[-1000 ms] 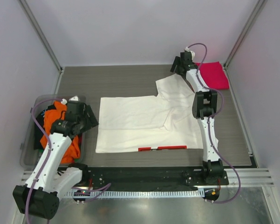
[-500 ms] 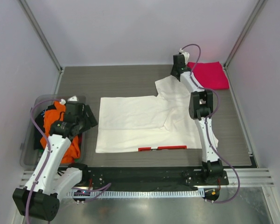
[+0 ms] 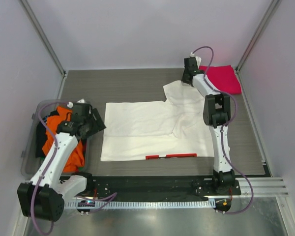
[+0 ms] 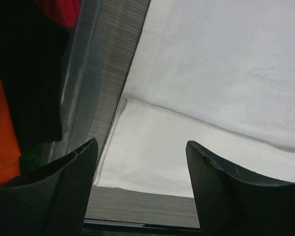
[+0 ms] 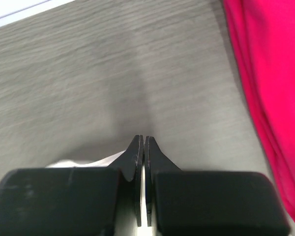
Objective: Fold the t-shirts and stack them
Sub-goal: Fold the tshirt
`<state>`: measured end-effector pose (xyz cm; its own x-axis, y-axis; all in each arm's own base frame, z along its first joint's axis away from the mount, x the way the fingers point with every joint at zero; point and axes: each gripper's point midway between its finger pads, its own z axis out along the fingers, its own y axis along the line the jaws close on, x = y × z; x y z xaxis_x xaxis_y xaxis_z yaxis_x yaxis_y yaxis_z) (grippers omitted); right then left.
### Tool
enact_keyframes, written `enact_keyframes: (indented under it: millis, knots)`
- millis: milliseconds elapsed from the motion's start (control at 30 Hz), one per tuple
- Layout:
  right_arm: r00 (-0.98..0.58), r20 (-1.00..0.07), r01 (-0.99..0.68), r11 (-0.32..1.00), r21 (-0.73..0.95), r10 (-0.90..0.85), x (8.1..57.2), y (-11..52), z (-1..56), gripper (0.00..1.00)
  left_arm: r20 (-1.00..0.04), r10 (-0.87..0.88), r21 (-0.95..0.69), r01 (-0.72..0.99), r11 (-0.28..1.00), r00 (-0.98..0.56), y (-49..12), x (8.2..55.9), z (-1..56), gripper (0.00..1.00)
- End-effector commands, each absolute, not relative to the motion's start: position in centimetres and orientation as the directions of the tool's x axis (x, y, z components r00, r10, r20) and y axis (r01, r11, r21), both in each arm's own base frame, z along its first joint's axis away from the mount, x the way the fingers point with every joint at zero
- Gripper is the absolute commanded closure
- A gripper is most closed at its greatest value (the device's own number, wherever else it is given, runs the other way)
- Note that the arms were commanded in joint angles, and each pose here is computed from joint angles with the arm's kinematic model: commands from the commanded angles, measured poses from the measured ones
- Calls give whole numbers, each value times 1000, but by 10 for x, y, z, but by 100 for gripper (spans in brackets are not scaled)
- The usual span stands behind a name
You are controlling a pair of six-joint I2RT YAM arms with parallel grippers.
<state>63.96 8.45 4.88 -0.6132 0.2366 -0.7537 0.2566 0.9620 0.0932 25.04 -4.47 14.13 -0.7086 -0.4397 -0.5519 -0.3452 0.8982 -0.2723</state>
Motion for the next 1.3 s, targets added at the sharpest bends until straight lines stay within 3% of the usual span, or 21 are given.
enact_keyframes:
  millis: [0, 167, 233, 300, 333, 500, 967, 1133, 1233, 1267]
  knots:
    - [-494, -831, 199, 963, 179, 257, 626, 97, 165, 99, -547, -456, -359, -296, 885, -702, -65, 296, 150, 27]
    - [-544, -807, 170, 972, 164, 231, 581, 104, 169, 99, -501, -471, -331, -342, 879, -725, -73, 355, 145, 31]
    - [-522, -816, 158, 969, 192, 247, 564, 107, 191, 99, -500, -469, -303, -361, 882, -728, -73, 388, 138, 31]
    - [-549, -794, 166, 965, 202, 260, 545, 107, 178, 99, -526, -461, -281, -366, 887, -714, -71, 416, 147, 32]
    - [-528, -805, 150, 963, 224, 270, 536, 108, 196, 99, -496, -450, -213, -398, 892, -743, -66, 426, 119, 32]
    - [-548, -783, 143, 956, 257, 293, 496, 110, 189, 99, -452, -442, -125, -436, 891, -775, -61, 470, 93, 34]
    - [-567, -769, 115, 953, 280, 295, 439, 107, 190, 99, -365, -506, -28, -534, 845, -782, -53, 486, 18, 40]
    - [-558, -775, 117, 953, 280, 297, 432, 104, 193, 99, -349, -522, -41, -544, 838, -778, -55, 479, 9, 56]
    - [-557, -775, 122, 952, 279, 299, 432, 103, 192, 99, -357, -515, -43, -537, 842, -779, -55, 482, 9, 73]
    - [-554, -777, 122, 953, 279, 299, 432, 103, 194, 99, -351, -514, -50, -532, 845, -783, -57, 482, 10, 91]
